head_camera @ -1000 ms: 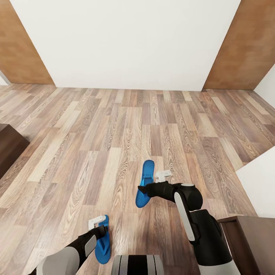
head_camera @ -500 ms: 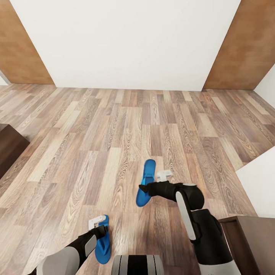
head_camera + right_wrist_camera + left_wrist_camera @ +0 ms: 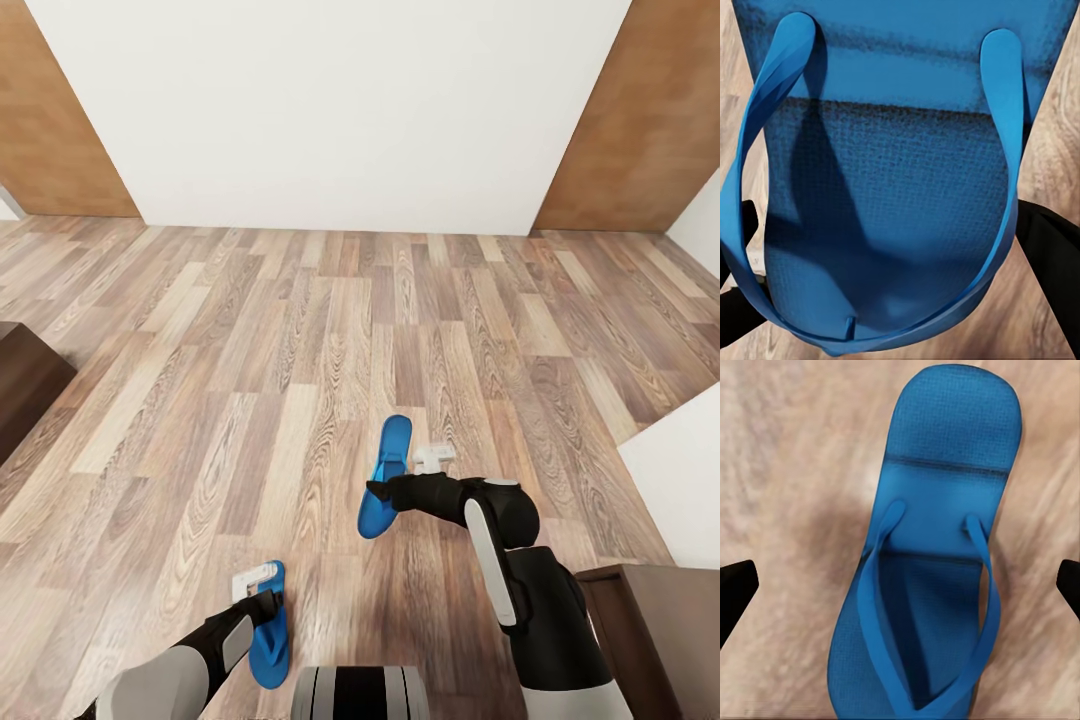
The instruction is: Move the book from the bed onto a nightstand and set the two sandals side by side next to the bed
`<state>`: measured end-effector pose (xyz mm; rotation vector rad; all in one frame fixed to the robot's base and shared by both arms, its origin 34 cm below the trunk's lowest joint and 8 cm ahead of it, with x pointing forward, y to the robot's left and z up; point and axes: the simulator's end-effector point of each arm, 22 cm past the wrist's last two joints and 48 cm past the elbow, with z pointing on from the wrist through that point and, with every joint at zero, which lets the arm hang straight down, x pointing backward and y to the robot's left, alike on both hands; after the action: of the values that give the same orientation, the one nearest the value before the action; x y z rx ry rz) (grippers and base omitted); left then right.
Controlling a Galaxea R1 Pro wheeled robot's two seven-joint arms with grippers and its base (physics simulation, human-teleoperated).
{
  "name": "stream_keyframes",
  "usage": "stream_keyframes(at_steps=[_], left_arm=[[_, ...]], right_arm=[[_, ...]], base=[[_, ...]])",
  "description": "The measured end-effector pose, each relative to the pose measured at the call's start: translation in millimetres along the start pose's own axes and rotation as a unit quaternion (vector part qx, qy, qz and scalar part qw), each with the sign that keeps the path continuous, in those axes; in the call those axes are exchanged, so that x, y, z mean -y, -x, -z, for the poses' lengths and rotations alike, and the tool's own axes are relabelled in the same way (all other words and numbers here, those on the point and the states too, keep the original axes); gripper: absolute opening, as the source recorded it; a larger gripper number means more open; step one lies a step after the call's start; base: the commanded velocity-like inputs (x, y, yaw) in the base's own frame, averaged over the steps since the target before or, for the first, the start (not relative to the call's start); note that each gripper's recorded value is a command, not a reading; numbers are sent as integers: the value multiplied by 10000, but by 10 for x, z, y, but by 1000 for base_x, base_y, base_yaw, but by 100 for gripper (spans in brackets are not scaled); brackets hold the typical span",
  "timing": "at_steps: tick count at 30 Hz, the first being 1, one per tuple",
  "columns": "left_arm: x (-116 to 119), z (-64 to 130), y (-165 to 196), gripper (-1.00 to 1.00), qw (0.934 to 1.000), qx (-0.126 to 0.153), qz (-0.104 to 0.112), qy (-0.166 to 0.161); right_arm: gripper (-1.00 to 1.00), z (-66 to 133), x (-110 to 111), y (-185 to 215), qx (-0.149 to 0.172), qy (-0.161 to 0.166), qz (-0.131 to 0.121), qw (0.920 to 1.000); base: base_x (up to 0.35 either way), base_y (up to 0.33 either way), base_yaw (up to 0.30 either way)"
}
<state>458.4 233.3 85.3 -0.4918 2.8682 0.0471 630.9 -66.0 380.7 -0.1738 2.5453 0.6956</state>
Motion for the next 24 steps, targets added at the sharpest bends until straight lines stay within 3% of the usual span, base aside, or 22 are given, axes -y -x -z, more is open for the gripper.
stream_keyframes(at_steps=[24], left_arm=[[11,-34,-65,100,10000,-62,-3,2]], right_arm=[[-100,-43,35,-47,-52,2,-36,10000]], base=[[0,0,0]])
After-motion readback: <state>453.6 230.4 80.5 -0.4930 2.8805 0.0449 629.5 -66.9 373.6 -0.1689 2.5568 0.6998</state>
